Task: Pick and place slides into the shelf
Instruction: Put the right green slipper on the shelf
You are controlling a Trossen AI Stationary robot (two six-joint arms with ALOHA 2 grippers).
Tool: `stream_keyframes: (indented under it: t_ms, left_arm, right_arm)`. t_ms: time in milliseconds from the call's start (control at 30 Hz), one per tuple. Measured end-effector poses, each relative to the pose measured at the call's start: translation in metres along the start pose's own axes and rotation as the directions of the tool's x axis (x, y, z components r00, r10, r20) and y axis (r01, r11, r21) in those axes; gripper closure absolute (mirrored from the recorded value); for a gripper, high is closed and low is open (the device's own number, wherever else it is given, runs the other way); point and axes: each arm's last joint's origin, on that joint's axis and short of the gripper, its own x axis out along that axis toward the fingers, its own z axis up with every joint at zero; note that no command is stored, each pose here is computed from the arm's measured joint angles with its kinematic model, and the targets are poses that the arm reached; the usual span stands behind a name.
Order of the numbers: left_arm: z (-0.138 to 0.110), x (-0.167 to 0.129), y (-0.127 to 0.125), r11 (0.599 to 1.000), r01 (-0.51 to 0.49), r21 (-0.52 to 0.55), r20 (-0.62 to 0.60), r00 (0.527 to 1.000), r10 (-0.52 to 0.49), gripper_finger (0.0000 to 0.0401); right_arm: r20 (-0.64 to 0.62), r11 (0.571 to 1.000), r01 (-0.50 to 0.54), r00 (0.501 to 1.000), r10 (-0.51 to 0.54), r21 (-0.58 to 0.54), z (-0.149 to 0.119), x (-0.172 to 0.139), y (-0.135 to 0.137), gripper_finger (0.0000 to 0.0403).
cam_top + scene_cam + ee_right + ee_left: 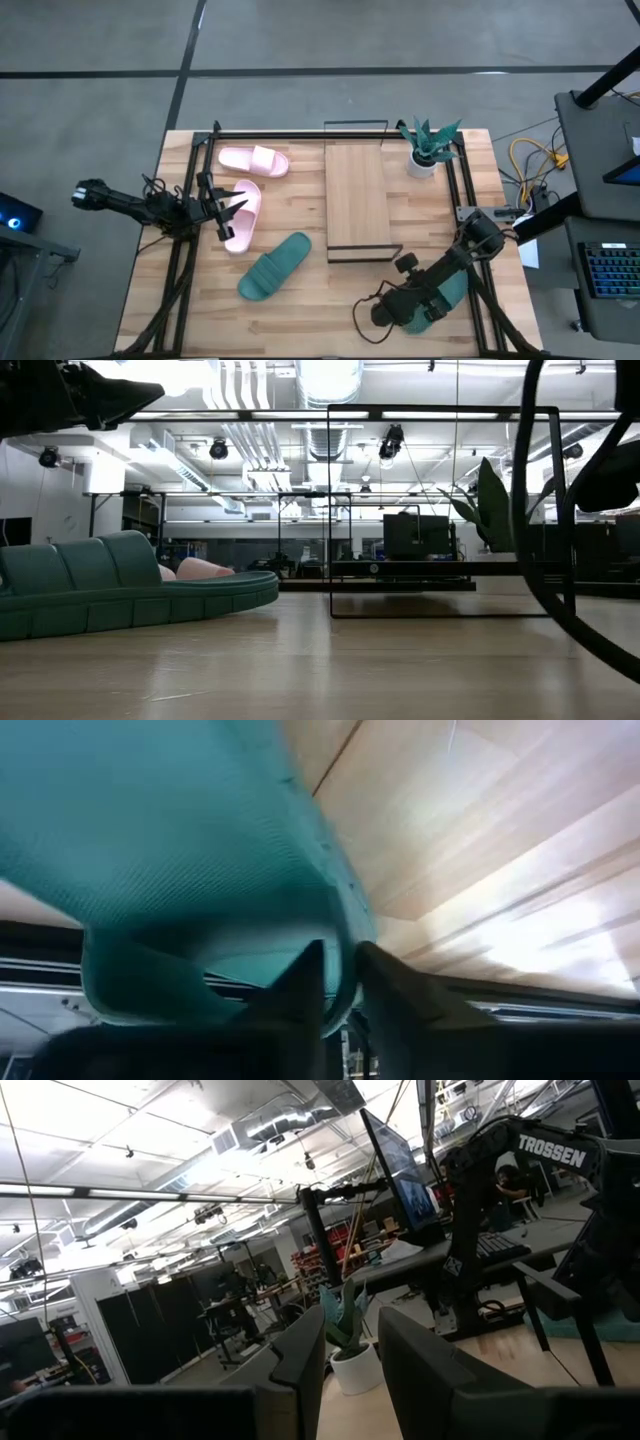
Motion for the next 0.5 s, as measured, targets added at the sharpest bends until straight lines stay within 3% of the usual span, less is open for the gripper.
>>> stream_keyframes:
  t_ms: [67, 300, 500]
  left_arm:
    - [0.0, 0.0, 0.0, 1.0, 0.0, 0.0, 0.0, 1.0, 0.0, 0.0318]
    - [0.0, 0.0, 0.0, 1.0, 0.0, 0.0, 0.0, 1.0, 0.0, 0.0318]
    - [0.0, 0.0, 0.0, 1.0, 0.0, 0.0, 0.0, 1.0, 0.0, 0.0318]
  right_arm:
    - [-0.002, 1.0, -0.014, 1.0, 0.014, 0.002, 0.0, 0.0, 0.0, 0.0384]
    - [0.004, 0.999, -0.022, 1.0, 0.022, 0.045, 0.0, -0.002, 0.0, 0.039]
    - [0.09, 0.992, -0.046, 0.995, 0.036, 0.115, -0.01, -0.021, 0.002, 0.0391]
